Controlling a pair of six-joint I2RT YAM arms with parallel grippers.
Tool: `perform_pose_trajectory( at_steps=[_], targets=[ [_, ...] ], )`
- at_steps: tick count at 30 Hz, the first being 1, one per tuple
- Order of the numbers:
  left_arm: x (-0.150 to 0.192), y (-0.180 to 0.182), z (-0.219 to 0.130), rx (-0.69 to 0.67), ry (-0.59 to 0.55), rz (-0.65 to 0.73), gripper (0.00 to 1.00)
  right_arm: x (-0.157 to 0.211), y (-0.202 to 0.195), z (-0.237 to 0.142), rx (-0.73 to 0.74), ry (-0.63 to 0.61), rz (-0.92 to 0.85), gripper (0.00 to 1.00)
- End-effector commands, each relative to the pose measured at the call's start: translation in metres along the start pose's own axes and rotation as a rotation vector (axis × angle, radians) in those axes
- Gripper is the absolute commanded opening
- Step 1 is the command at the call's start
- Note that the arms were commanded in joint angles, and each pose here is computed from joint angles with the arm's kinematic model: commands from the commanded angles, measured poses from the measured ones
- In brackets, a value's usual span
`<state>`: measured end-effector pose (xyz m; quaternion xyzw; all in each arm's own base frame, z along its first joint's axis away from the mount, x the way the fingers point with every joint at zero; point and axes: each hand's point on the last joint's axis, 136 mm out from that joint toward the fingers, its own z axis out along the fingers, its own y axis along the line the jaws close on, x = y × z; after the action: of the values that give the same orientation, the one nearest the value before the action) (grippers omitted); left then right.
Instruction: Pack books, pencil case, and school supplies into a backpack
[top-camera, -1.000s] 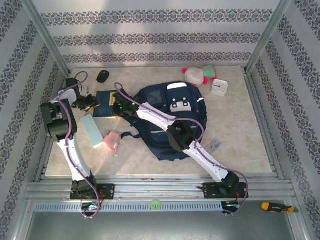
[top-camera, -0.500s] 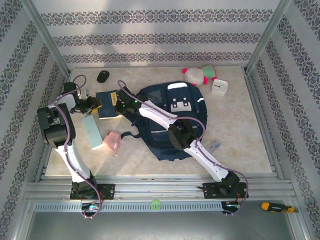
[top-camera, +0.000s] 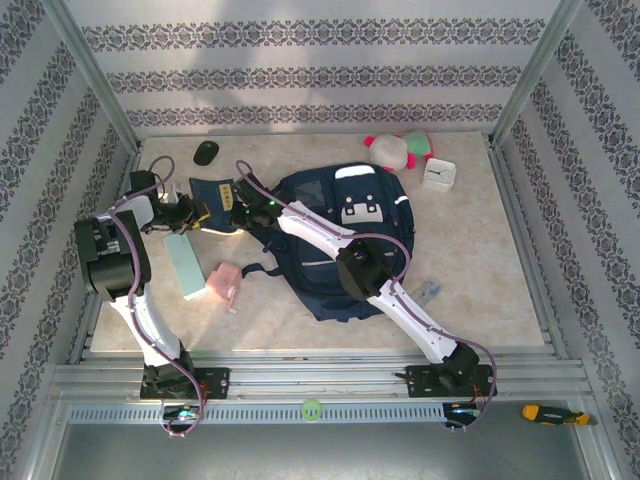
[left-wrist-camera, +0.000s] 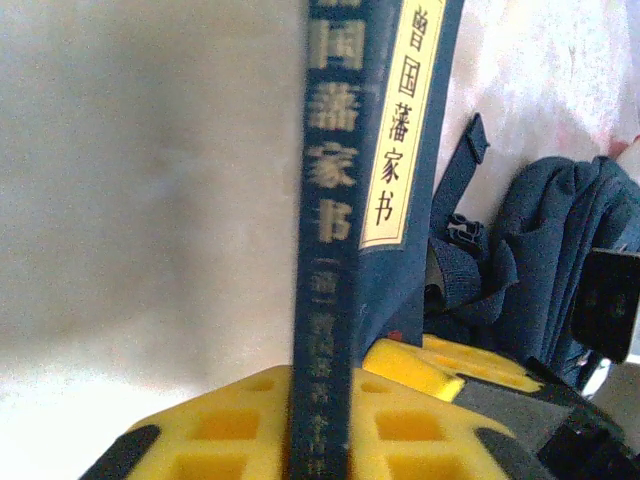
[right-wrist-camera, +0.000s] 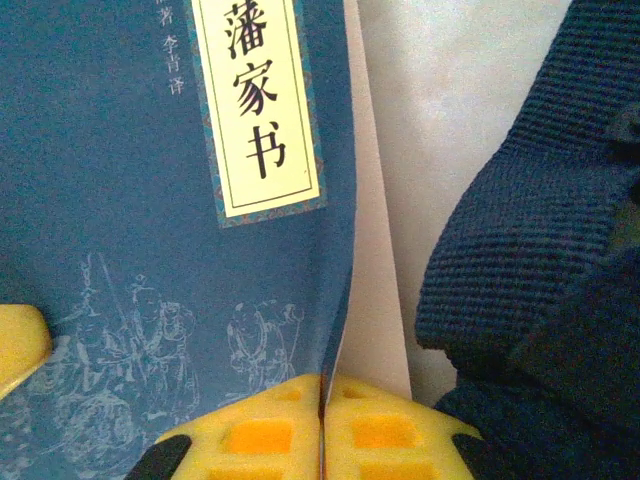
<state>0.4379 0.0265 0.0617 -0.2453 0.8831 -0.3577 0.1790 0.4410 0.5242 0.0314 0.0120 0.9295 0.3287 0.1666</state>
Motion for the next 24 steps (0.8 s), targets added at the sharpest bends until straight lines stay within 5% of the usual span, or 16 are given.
perform_pose_trajectory(
  at_steps=[1,4,13,24],
  targets=[
    [-0.007,-0.018,-0.007,0.000,-0.039,0.055,0.10,0.022,-0.013,0.015,0.029,0.057,0.007,0.09],
    [-0.012,-0.015,-0.019,-0.076,-0.073,0.090,0.00,0.009,-0.001,-0.001,0.015,0.025,-0.008,0.15],
    [0.001,-0.074,-0.088,-0.113,-0.196,0.356,0.00,-0.026,0.068,-0.099,-0.136,-0.102,-0.133,0.35],
    [0.097,-0.207,-0.171,0.344,-0.349,0.741,0.00,-0.016,0.091,-0.265,-0.360,-0.331,-0.299,0.49]
  ],
)
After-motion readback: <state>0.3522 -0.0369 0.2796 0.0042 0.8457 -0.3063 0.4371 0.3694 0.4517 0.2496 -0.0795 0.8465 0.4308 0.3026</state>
